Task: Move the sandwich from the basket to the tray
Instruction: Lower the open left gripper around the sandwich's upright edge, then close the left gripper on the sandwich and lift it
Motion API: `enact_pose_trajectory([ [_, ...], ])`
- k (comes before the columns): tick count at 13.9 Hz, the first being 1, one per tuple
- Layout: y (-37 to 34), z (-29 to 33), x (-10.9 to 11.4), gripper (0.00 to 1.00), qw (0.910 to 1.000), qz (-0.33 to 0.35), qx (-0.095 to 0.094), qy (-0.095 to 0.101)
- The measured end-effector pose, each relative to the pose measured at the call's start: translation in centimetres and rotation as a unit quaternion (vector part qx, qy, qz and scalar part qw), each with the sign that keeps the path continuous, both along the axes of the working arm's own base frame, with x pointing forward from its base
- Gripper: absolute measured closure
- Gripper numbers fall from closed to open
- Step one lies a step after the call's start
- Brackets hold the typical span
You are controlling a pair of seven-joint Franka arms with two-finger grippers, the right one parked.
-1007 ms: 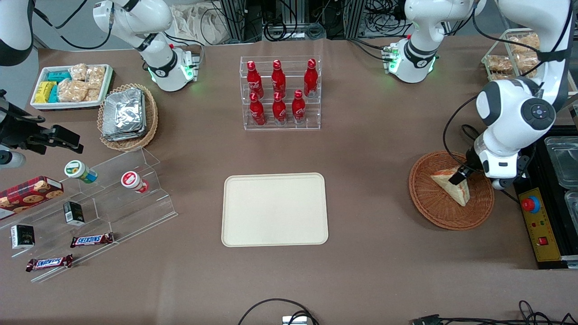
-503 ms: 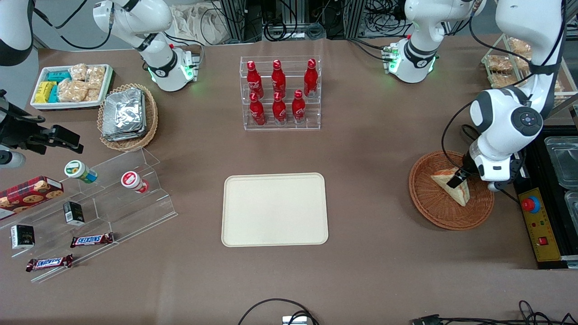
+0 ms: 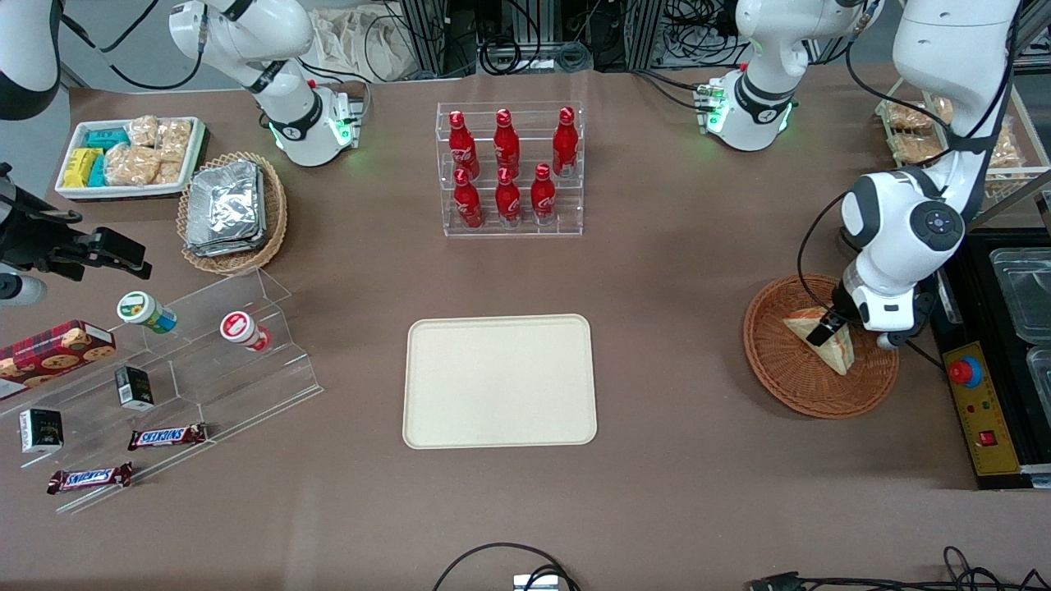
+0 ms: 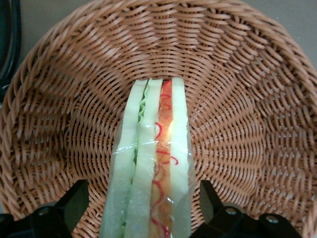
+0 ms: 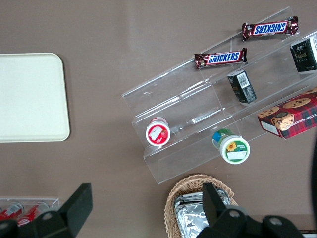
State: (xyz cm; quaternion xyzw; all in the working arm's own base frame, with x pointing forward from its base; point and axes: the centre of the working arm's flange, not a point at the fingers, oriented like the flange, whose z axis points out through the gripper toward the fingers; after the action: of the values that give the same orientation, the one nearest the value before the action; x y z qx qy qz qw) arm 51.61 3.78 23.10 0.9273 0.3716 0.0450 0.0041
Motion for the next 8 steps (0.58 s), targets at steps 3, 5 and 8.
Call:
enact_pose_trajectory([
  [3,-0.01,-0.08,-0.01,0.20,1.0000,0.000,0.000,0.000],
  [5,-0.04,-0.09,-0.02,0.43,1.0000,-0.001,0.000,0.000],
  [8,-0.17,0.11,-0.01,0.63,0.9998,-0.021,0.003,0.001],
])
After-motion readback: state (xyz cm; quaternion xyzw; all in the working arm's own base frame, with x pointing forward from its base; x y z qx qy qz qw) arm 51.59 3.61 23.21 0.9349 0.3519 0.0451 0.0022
